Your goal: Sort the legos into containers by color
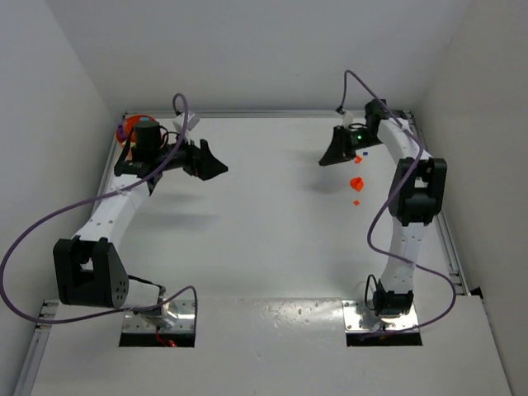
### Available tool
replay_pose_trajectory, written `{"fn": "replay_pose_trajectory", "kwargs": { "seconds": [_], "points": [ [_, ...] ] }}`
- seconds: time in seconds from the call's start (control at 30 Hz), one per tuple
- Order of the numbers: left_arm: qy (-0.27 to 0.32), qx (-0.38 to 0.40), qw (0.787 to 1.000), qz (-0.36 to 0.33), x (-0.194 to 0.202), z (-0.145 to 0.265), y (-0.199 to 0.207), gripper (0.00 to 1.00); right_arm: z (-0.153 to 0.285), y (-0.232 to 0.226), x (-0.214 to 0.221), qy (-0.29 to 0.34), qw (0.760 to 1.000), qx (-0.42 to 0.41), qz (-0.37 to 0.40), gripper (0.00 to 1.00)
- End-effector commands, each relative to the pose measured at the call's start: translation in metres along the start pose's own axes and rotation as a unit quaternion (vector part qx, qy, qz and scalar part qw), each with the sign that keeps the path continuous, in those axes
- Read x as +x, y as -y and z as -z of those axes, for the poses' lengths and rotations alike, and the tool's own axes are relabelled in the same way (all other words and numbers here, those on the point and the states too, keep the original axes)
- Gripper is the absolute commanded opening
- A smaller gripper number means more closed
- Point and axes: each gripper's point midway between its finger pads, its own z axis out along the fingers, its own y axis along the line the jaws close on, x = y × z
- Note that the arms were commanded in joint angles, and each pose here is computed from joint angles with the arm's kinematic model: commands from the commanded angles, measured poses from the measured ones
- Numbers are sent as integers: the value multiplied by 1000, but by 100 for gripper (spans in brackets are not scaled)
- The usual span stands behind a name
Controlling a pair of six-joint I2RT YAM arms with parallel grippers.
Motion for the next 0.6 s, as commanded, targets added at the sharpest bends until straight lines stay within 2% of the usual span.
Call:
{"fn": "replay_pose_trajectory", "kwargs": {
  "seconds": [0.0, 0.07, 0.1, 0.17, 0.2, 0.27, 0.33, 0.37, 0.4, 0.43, 0.57],
  "points": [
    [58, 54, 994, -71, -38, 1, 34, 99, -15, -102, -28, 27, 966, -198, -163, 11],
    [59, 37, 995, -78, -39, -2, 29, 99, -17, -131, -36, 33, 949, -239, -201, 11],
    [56, 43, 994, -86, -37, -7, 36, 99, -31, -140, -37, 34, 934, -257, -248, 11],
    [51, 43, 993, -94, -34, -15, 38, 94, -36, -156, -34, 35, 913, -282, -291, 11],
    [46, 48, 993, -97, -31, -20, 38, 89, -34, -175, -47, 41, 903, -307, -299, 11],
    [33, 74, 992, -102, -24, -29, 46, 84, -40, -182, -44, 31, 897, -309, -313, 11],
    [7, 96, 991, -90, -16, -45, 49, 72, -45, -188, -40, 19, 895, -304, -325, 11],
    [-10, 112, 991, -71, -9, -50, 54, 66, -51, -189, -32, 6, 890, -302, -341, 11],
    [-23, 120, 992, -39, -6, -61, 52, 52, -51, -189, -32, 4, 888, -302, -346, 11],
    [-31, 119, 992, -14, -3, -66, 49, 49, -53, -187, -28, 1, 886, -300, -352, 11],
    [-58, 131, 986, 81, 13, -87, 44, 49, -52, -188, -25, -6, 878, -300, -373, 11]
  ]
}}
